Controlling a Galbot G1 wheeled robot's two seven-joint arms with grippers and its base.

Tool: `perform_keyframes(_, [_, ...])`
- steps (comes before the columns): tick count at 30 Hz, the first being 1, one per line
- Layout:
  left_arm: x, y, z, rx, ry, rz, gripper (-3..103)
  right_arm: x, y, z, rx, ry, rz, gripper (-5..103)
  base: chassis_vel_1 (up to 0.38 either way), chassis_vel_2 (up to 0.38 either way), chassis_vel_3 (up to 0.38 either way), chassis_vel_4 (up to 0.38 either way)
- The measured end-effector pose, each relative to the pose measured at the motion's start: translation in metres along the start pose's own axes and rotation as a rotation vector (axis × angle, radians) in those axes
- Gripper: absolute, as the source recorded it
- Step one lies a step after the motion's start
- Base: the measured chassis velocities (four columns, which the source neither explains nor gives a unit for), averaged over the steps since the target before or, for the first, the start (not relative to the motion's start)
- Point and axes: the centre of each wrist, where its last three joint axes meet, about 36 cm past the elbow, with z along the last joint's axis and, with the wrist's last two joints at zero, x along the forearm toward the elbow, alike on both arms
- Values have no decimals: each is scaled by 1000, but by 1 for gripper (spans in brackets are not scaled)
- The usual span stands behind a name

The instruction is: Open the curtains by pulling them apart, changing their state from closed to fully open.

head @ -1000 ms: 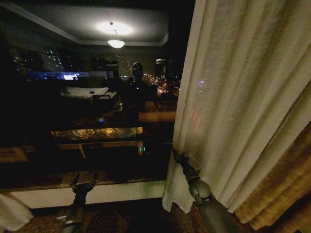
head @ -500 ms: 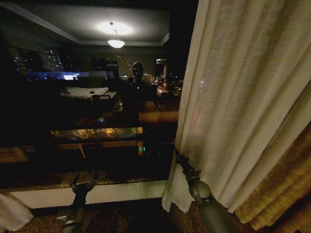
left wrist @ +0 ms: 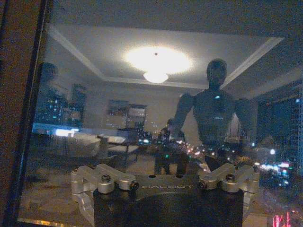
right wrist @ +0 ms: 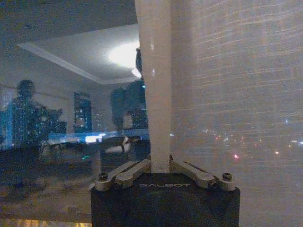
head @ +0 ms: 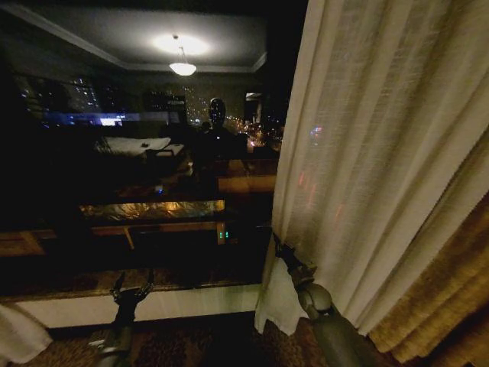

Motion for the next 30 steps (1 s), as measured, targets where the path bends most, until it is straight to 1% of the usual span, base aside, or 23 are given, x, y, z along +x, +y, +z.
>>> perform_keyframes(8, [0, 0, 0, 0, 0, 0, 100, 8, -8, 0, -6, -1, 5, 0, -161, -155, 156, 151])
perform_keyframes(15, [0, 0, 0, 0, 0, 0, 100, 12, -11, -2, -3, -8, 5, 0, -280, -264, 265, 250])
perform_keyframes(20, [0, 0, 0, 0, 0, 0, 100, 16, -18, -6, 5, -15, 12, 0, -307, -311, 311, 323])
perform_keyframes(28, [0, 0, 0, 0, 0, 0, 100, 19, -21, -7, 8, -24, 16, 0, -355, -359, 346, 365])
perform_keyframes(30, [0, 0, 0, 0, 0, 0, 100, 19, -18, -7, -9, -41, 16, 0, -355, -355, 335, 362])
